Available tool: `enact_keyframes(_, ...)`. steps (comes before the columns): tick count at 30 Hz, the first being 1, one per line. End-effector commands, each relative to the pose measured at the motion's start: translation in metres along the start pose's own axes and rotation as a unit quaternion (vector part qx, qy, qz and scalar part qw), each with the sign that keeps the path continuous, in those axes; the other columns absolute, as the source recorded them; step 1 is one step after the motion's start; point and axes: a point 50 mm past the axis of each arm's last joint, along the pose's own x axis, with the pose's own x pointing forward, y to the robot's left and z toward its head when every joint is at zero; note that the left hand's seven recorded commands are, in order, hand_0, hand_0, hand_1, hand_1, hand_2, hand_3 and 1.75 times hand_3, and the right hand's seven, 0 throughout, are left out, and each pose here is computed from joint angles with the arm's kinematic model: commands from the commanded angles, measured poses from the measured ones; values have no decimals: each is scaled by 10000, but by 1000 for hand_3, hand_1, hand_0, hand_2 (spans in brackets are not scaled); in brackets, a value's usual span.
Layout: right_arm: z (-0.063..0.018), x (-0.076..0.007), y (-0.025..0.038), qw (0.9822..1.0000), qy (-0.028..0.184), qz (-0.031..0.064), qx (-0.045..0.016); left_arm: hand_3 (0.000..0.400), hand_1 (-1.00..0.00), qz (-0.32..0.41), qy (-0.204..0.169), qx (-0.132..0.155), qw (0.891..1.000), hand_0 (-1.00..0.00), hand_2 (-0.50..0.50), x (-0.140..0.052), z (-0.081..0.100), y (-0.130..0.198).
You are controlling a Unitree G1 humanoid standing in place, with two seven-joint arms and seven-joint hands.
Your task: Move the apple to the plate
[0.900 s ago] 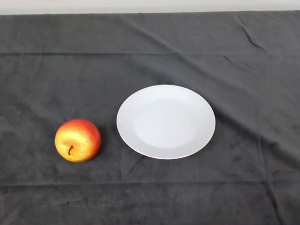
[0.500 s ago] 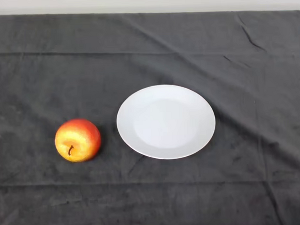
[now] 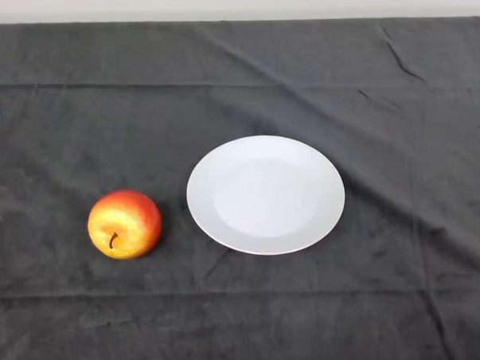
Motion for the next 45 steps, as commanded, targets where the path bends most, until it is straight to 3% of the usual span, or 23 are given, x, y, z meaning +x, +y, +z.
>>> enact_keyframes(1,-308,-154,250,9972,544,446,-261,0,0,50,-135,-93,9999,0,0,69,60,-16)
enact_keyframes(14,-308,-154,250,9972,543,446,-261,0,0,-322,-621,-126,9975,0,0,62,181,-144)
enact_keyframes(24,-307,-155,252,9972,542,446,-259,0,0,-646,-1105,-122,9917,0,0,62,390,-236)
enact_keyframes(37,-305,-159,255,9972,539,446,-247,0,0,-1353,-1765,-37,9750,0,0,-161,778,-690)
enact_keyframes(45,-303,-162,255,9973,539,446,-236,0,0,-1807,-1850,113,9659,0,0,-251,859,-1006)
